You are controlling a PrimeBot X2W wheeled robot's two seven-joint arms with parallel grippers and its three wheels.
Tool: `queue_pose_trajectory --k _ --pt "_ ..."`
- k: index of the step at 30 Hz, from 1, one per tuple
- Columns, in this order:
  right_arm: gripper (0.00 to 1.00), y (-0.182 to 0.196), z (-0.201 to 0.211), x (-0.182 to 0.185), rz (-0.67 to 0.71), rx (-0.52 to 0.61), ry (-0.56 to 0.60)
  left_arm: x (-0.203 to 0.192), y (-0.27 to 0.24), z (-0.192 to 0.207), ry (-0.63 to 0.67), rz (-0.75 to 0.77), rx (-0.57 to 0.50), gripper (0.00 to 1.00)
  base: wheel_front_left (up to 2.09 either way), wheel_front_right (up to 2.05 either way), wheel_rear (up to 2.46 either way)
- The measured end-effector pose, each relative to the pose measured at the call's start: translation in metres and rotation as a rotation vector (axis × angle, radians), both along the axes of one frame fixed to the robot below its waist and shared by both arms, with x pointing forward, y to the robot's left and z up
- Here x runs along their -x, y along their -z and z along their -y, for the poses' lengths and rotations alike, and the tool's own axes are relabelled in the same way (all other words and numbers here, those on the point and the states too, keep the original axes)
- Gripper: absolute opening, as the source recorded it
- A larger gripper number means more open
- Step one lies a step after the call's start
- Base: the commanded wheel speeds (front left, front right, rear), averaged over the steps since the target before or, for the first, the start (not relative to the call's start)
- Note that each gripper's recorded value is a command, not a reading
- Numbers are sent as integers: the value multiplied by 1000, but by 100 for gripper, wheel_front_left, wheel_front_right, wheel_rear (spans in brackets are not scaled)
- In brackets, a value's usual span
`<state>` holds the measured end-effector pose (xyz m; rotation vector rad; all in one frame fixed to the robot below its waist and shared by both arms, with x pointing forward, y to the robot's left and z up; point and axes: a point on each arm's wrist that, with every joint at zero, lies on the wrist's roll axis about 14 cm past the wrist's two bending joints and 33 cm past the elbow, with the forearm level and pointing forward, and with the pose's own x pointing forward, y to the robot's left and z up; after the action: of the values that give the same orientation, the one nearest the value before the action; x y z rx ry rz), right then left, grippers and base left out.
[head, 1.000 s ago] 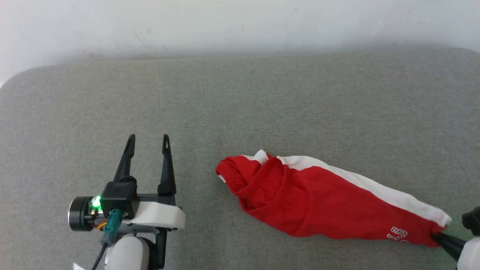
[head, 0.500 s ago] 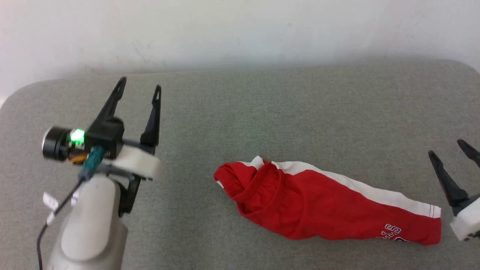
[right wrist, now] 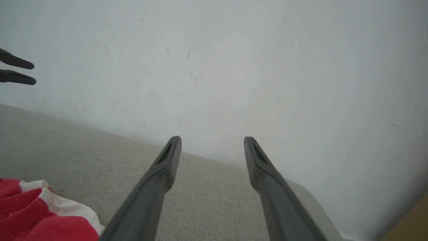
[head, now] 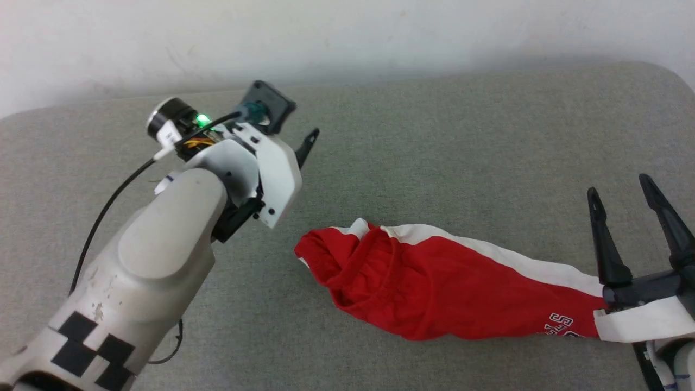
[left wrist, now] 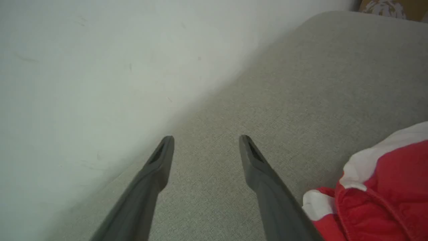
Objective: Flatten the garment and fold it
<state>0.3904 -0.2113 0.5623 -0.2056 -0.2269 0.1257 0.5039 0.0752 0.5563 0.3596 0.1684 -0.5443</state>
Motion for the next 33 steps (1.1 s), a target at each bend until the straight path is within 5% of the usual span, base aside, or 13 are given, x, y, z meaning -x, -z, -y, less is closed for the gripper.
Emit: queue_pose_trajectory --k 10,24,25,26,27,33 --pt "100 7 -1 1 -3 -32 50 34 98 28 202 -459 -337 100 0 0 0" --pt "100 21 6 -4 -39 -70 117 76 170 33 348 -710 -576 100 0 0 0" --pt "100 22 6 -4 -41 -68 119 76 170 33 348 -709 -574 87 0 0 0" --pt "100 22 6 -4 -41 -67 118 76 169 33 349 -705 -571 29 0 0 0" --pt "100 21 5 -4 -40 -65 117 76 167 34 353 -694 -566 0 0 0 0" --pt "100 11 0 -5 -9 -62 98 76 142 45 390 -565 -471 0 0 0 0"
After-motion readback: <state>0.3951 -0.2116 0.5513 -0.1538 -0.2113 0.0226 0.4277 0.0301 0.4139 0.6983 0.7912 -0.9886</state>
